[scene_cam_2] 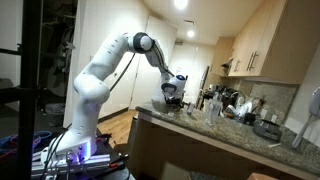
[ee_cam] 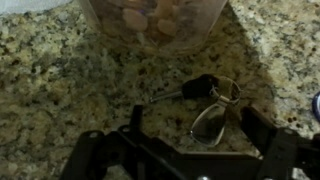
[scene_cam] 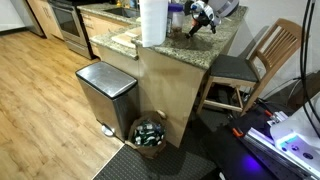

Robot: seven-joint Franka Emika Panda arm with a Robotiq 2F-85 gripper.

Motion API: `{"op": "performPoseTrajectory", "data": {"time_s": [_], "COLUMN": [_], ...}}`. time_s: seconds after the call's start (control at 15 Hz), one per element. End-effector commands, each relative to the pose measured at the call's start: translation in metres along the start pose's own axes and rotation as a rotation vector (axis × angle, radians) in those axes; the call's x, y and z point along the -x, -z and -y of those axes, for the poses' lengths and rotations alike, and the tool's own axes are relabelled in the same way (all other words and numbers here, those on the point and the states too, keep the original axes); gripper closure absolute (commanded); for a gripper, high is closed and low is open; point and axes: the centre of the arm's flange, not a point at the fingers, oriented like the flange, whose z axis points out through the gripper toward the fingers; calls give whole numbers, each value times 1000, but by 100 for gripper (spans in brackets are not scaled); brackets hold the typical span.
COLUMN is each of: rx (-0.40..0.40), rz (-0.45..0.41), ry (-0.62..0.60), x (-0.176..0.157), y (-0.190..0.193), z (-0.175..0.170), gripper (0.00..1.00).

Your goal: Take the bottle on the tissue roll and put it on the table, then take the object and put it on the bottle

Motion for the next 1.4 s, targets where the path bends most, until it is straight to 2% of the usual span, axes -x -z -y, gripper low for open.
{"op": "performPoseTrajectory", "data": {"time_s": [0.0, 0.07, 0.13, 0.47, 0.53, 0.6, 0.67, 0.8, 0.93, 1.33], "rx": [36, 33, 39, 15, 2, -10, -14, -13, -6, 13], "rz": [6, 5, 3, 17, 23, 33, 33, 27, 20, 52], "ry": [10, 12, 9, 15, 18, 28, 39, 47, 51, 59], "x": [-6, -6, -7, -6, -5, -4, -4, -5, -7, -4], "y": [-14, -13, -14, -8, -6, -4, -4, -8, -13, -24], "z": [3, 3, 4, 10, 11, 11, 11, 13, 15, 20], "gripper": [0, 0, 20, 57, 15, 19, 18, 5, 0, 0]}}
